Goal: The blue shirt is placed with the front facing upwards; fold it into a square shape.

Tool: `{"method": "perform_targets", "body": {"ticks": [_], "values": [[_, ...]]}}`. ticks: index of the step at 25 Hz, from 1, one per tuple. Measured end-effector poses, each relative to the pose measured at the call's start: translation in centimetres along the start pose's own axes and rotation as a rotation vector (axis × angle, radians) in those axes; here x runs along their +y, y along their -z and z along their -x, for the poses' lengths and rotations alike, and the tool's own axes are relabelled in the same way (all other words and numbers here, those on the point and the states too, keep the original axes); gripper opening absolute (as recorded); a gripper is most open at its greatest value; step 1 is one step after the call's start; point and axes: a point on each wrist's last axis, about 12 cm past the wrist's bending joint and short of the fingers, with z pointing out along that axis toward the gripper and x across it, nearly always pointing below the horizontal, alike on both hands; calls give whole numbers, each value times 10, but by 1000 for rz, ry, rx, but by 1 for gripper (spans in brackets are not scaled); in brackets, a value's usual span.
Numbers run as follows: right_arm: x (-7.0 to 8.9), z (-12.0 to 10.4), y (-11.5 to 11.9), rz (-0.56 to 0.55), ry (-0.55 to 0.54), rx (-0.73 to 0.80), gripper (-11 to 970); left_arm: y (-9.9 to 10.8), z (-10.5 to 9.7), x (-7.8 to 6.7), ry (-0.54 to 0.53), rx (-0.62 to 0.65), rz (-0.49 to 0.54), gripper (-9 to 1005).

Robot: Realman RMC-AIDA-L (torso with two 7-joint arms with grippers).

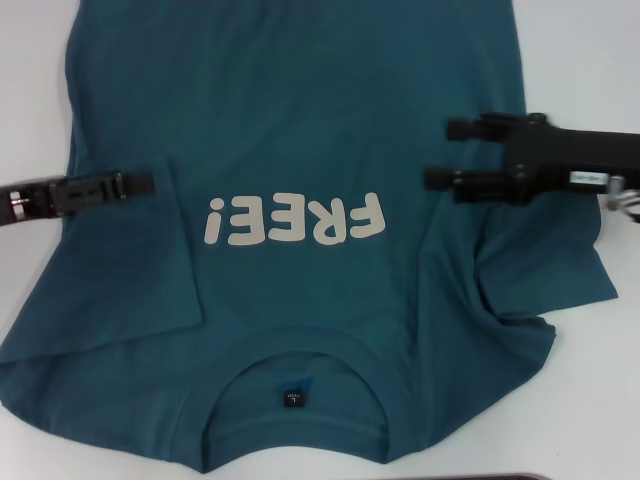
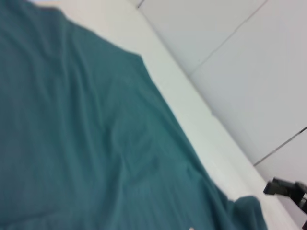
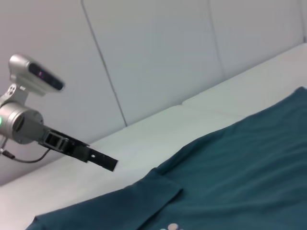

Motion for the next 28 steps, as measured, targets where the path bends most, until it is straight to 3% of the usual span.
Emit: {"method": "perform_targets", "body": {"ticks": [4,14,21,28], "values": [[-3,-5,32,-45,-66,0,925,-2,-1,-3,-33,-15,-28,870],[2,-26,97,-124,-221,78,925,-15,-7,-6,-140,32,-52,882],[4,-37,115,-187,-316,117,924,-12,-13,-3,-144,31,-31,882],[-2,-40,124,-278,-338,97,924,-13,-16,-3,-133,30,-34,874]]}}
